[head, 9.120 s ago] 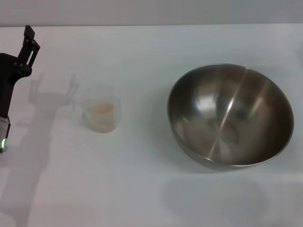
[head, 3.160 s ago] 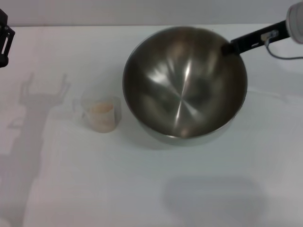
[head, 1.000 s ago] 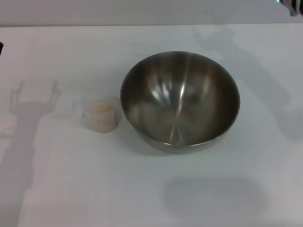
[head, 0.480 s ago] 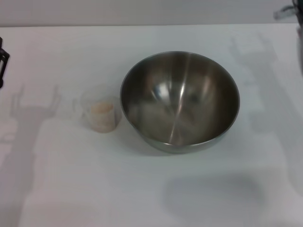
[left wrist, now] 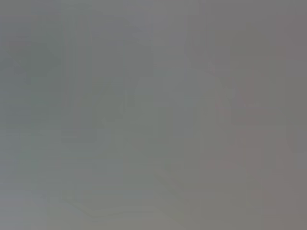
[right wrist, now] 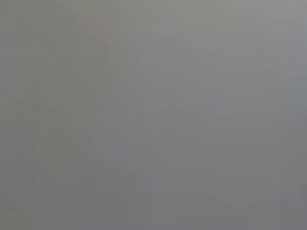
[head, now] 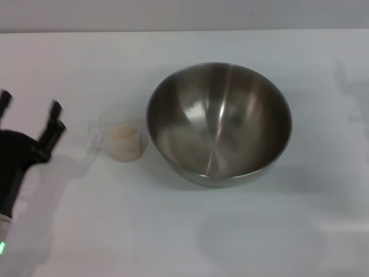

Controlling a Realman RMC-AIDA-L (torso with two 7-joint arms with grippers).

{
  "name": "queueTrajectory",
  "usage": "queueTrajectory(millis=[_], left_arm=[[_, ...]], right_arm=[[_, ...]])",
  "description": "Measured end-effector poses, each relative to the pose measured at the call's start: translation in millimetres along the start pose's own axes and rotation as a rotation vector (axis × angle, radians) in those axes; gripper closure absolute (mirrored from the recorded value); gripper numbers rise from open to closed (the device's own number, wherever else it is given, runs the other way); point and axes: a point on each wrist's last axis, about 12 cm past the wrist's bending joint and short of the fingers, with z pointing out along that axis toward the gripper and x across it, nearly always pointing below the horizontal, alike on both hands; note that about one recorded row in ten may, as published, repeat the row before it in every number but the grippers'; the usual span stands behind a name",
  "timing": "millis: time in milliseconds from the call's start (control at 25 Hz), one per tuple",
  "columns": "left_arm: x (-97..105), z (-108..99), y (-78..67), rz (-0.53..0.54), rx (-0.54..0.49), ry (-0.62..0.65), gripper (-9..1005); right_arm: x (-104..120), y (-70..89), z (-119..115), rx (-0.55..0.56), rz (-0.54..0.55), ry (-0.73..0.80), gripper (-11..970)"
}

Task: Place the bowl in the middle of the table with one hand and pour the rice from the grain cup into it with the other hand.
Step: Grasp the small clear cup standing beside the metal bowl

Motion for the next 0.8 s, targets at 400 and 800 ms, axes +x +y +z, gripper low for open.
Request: queueTrajectory(millis=[400, 800], left_arm=[[23, -3, -13.2, 0.002, 0.103, 0.198, 125], [33, 15, -9.8, 0.033, 0.128, 0.279, 137]], right_arm=[[3, -6.7, 2, 0.012, -0.024, 0.019, 197], [3, -11.1, 2, 0.030, -0.034, 0.020, 197]])
